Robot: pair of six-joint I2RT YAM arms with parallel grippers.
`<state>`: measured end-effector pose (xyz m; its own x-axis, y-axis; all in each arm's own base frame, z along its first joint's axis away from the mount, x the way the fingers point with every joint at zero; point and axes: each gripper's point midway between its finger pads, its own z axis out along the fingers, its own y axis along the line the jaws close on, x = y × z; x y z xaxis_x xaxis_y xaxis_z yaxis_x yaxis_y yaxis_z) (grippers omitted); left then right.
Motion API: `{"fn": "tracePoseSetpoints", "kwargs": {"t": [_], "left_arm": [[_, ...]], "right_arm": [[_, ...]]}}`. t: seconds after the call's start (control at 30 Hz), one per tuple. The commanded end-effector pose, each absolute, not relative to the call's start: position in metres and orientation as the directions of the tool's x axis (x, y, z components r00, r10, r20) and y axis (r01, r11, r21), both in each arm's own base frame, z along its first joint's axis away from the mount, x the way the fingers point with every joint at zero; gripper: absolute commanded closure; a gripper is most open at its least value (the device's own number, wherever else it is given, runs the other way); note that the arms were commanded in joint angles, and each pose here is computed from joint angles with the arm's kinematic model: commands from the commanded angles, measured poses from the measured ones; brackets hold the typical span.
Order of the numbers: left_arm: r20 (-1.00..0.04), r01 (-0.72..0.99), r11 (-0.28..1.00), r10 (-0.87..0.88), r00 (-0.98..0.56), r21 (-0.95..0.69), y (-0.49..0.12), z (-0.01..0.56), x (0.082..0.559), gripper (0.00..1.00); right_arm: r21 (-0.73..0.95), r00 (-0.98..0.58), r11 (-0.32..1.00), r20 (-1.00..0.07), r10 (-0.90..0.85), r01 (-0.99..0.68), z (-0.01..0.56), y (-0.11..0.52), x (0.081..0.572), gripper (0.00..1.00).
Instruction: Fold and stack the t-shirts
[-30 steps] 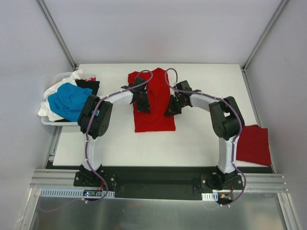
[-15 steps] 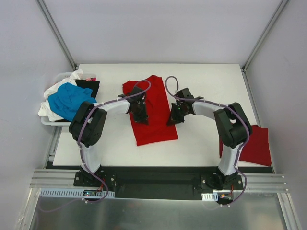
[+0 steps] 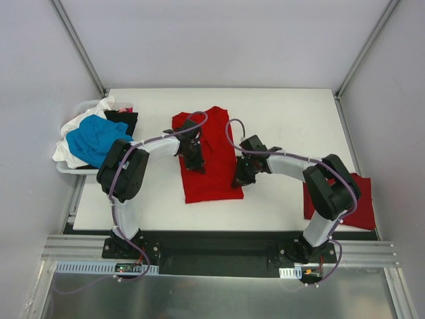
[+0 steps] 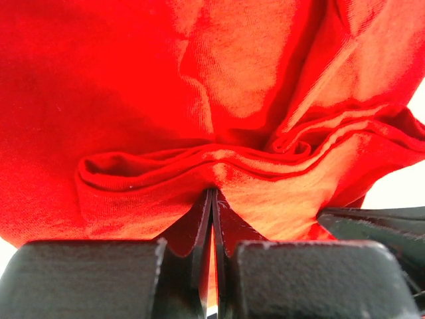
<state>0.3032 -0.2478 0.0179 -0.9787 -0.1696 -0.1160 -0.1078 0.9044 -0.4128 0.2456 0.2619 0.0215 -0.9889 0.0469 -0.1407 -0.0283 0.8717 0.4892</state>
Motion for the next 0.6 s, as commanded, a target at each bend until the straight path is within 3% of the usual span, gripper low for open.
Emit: {"fn": "tracePoseSetpoints", "kwargs": {"t": [0.0,0.57], "left_arm": [[-0.01,-0.149,0.929,-0.162,-0.987,-0.338,-0.238,-0.008,0.283,1.0],[0.009,-0.141,0.94,-0.146,-0.989,-0.31,-0.235,-0.006,0.253,1.0]], "right_arm": [[0.469,-0.987,0.883,-0.154,0.052,-0.027,0.031,0.26,0.231,0.99],[0.41,-0.997,0.912,-0.073,0.027,-0.006,-0.002,0.243,0.159,0.99]]}}
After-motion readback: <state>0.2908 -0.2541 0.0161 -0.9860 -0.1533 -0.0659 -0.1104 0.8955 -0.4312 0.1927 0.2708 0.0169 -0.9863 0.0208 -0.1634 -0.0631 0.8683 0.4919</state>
